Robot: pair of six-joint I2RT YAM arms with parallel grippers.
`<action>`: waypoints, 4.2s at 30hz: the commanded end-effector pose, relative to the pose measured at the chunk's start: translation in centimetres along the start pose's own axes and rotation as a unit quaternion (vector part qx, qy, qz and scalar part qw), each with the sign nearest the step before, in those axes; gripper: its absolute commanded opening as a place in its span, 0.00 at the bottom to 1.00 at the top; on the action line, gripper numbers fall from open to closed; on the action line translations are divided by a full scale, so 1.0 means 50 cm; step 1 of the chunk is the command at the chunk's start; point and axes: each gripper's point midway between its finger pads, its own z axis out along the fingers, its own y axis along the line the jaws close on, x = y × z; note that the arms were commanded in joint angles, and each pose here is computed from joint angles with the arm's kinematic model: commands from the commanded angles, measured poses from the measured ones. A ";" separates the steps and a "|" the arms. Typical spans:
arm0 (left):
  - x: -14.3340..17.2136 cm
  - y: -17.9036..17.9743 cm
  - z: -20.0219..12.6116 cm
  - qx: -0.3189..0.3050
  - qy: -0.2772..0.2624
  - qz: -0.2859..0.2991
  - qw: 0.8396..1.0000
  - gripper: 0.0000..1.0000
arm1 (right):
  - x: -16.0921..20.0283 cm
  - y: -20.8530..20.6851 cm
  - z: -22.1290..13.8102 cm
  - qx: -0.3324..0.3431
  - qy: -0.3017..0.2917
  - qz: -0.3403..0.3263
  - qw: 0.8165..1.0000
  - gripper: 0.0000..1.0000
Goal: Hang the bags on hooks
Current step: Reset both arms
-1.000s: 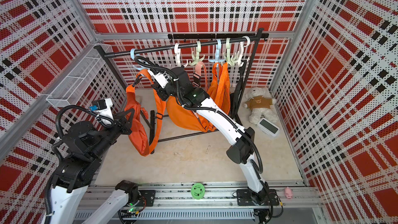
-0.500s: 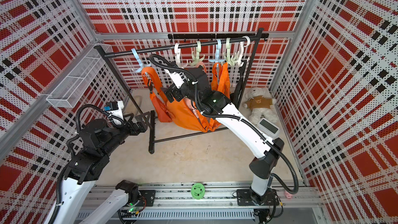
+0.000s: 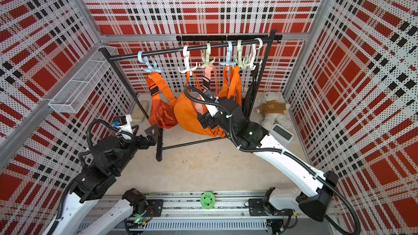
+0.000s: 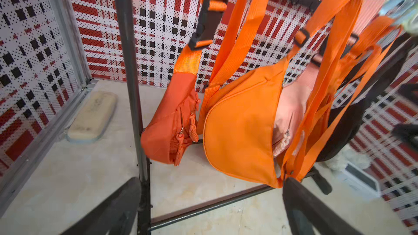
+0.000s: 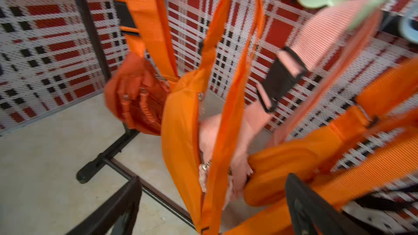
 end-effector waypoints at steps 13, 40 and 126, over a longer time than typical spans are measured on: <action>0.115 0.030 0.057 -0.256 -0.063 0.184 0.947 1.00 | 0.353 -0.254 -0.174 0.375 0.073 0.066 0.922 1.00; 0.263 0.247 0.048 -0.380 -0.023 0.184 0.906 0.99 | 0.579 -0.264 -0.155 0.435 0.082 0.016 0.897 1.00; 0.278 0.259 0.319 -0.160 -0.075 0.164 0.971 1.00 | 0.669 -0.459 0.026 0.371 0.039 0.156 0.915 1.00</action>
